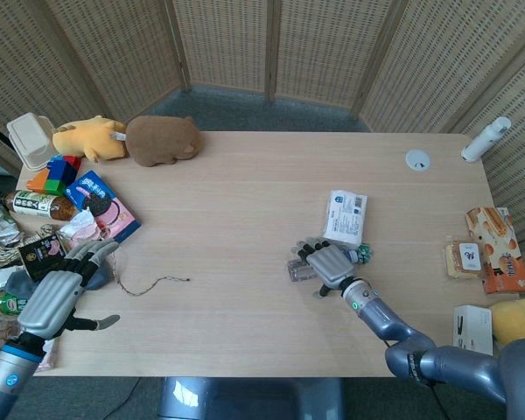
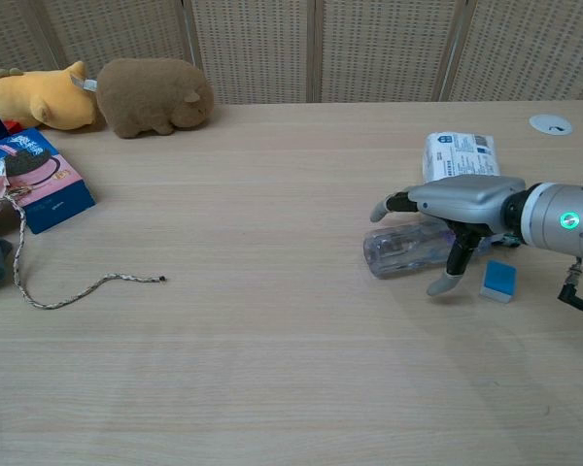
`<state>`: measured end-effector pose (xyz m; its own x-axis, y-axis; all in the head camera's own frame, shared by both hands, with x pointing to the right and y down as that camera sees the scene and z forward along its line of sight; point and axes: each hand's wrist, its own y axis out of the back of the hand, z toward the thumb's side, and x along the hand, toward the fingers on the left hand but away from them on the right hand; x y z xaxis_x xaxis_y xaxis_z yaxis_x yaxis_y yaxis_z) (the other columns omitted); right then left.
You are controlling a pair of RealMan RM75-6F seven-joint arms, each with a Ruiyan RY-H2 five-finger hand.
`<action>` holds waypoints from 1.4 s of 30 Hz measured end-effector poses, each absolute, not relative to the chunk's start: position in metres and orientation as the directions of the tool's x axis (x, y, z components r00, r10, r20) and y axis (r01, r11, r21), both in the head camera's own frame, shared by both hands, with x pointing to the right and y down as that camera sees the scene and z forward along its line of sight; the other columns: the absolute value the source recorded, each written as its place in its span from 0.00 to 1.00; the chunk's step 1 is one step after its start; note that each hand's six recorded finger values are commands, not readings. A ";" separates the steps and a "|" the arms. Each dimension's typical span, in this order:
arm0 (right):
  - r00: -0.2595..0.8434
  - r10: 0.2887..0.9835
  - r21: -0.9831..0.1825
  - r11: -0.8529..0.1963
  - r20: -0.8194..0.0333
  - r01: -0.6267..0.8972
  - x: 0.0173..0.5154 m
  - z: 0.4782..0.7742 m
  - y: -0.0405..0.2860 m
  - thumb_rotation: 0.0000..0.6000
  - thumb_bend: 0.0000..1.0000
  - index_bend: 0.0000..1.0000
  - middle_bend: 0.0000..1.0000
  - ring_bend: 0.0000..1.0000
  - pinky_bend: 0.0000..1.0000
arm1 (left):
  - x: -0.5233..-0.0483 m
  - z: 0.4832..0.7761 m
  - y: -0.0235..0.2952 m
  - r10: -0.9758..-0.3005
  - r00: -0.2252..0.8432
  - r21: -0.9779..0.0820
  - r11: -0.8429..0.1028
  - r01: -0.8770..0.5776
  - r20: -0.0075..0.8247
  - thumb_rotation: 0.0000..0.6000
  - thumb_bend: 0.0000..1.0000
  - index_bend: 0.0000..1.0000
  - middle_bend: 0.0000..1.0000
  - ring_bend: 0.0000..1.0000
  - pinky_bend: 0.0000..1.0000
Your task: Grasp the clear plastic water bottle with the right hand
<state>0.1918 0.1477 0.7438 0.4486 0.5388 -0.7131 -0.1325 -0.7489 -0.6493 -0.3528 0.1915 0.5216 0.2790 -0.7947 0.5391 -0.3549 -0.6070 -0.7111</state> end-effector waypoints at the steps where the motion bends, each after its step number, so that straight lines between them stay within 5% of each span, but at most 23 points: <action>1: 0.444 0.542 -0.651 -0.748 -0.714 -0.133 0.193 0.745 0.147 1.00 0.10 0.22 0.21 0.00 0.02 | -0.353 0.521 0.191 -0.796 0.277 -0.712 -0.606 -0.356 0.539 1.00 0.02 0.01 0.00 0.00 0.00; 7: 0.439 0.549 -0.654 -0.746 -0.711 -0.127 0.197 0.749 0.148 1.00 0.14 0.38 0.39 0.08 0.27 | -0.355 0.521 0.192 -0.796 0.276 -0.710 -0.605 -0.360 0.538 1.00 0.02 0.01 0.00 0.00 0.00; 15: 0.428 0.546 -0.641 -0.760 -0.720 -0.109 0.203 0.752 0.151 1.00 0.21 0.52 0.56 0.25 0.44 | -0.354 0.519 0.193 -0.798 0.282 -0.708 -0.603 -0.368 0.533 1.00 0.02 0.01 0.00 0.00 0.00; 26: 0.448 0.573 -0.670 -0.738 -0.686 -0.082 0.209 0.736 0.147 1.00 0.30 0.81 0.94 0.62 0.64 | -0.355 0.520 0.194 -0.798 0.282 -0.703 -0.603 -0.377 0.533 1.00 0.02 0.01 0.00 0.00 0.00; 42: 0.456 0.675 -0.779 -0.623 -0.580 -0.070 0.229 0.649 0.120 1.00 0.29 0.85 0.99 0.68 0.67 | -0.354 0.524 0.195 -0.793 0.287 -0.694 -0.609 -0.384 0.537 1.00 0.02 0.01 0.00 0.00 0.00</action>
<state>0.2293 0.1199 0.6488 0.4561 0.6750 -0.5800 -0.0699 -0.6225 -0.7795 -0.3537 0.1954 0.5244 0.2867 -0.7933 0.5371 -0.3840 -0.6088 -0.6942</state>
